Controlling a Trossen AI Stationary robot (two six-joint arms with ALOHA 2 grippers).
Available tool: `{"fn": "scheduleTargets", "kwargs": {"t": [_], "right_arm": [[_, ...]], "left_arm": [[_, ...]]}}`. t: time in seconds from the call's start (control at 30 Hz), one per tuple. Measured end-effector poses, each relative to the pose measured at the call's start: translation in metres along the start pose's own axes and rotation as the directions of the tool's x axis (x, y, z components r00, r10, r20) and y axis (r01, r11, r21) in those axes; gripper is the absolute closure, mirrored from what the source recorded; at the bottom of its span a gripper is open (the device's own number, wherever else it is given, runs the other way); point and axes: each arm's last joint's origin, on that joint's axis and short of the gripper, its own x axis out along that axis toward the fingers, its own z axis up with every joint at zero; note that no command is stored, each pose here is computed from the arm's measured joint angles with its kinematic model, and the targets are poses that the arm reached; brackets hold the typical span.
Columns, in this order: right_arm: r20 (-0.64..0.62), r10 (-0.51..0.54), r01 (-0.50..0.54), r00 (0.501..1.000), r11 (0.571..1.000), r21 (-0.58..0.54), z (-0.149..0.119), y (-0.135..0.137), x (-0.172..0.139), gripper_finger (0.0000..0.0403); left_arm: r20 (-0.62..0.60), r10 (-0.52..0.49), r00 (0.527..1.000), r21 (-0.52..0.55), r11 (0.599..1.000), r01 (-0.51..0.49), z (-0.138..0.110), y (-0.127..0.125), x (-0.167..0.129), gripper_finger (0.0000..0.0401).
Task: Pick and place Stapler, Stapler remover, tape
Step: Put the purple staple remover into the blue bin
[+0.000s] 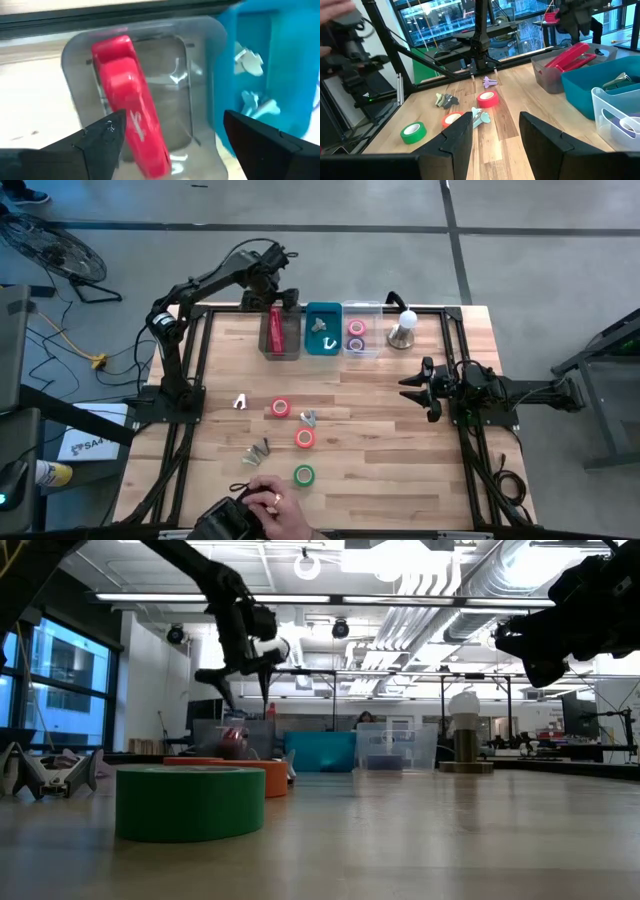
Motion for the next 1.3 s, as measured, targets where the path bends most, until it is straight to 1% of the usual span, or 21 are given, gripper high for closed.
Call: {"fn": "scheduleTargets", "kwargs": {"t": [0.1,0.2,0.33,0.5,0.67,0.8,0.97,1.07,1.13,1.2,1.3], "right_arm": [[0.0,0.0,0.0,1.0,1.0,0.0,0.0,0.0,0.0,0.0249],[0.0,0.0,0.0,1.0,1.0,0.0,0.0,0.0,0.0,0.0249],[0.0,0.0,0.0,1.0,1.0,0.0,0.0,0.0,0.0,0.0249],[0.0,0.0,0.0,1.0,1.0,0.0,0.0,0.0,0.0,0.0249],[0.0,0.0,0.0,1.0,1.0,0.0,0.0,0.0,0.0,0.0249],[0.0,0.0,0.0,1.0,1.0,0.0,0.0,0.0,0.0,0.0249],[0.0,0.0,0.0,1.0,1.0,0.0,0.0,0.0,0.0,0.0249],[0.0,0.0,0.0,1.0,1.0,0.0,0.0,0.0,0.0,0.0249],[0.0,0.0,0.0,1.0,1.0,0.0,0.0,0.0,0.0,0.0249],[0.0,-0.001,0.001,1.0,1.0,0.0,0.0,0.0,0.0,0.0249],[0.0,0.0,0.0,1.0,1.0,0.0,0.0,0.0,0.0,0.0249]], "left_arm": [[-0.008,0.004,1.0,0.044,0.999,-0.004,-0.006,-0.009,-0.014,0.009],[-0.016,0.025,1.0,0.084,0.996,-0.023,-0.018,-0.014,-0.027,0.0105],[-0.013,0.098,0.995,0.118,0.988,-0.096,-0.039,-0.016,-0.047,0.0124],[-0.031,0.195,0.98,0.124,0.974,-0.189,-0.067,-0.016,-0.07,0.014],[-0.065,0.297,0.953,0.099,0.952,-0.29,-0.092,-0.013,-0.087,0.0144],[-0.039,0.279,0.96,0.08,0.958,-0.275,-0.101,-0.017,-0.094,0.0144],[-0.055,0.276,0.96,0.067,0.96,-0.272,-0.109,-0.019,-0.091,0.0144],[-0.116,0.297,0.948,0.05,0.955,-0.293,-0.121,-0.012,-0.081,0.0144],[-0.183,0.318,0.93,0.033,0.948,-0.318,-0.131,-0.002,-0.071,0.0144],[-0.227,0.323,0.919,0.018,0.945,-0.328,-0.142,0.003,-0.062,0.0144],[-0.286,0.348,0.893,-0.016,0.93,-0.368,-0.159,0.013,-0.052,0.0144]]}}
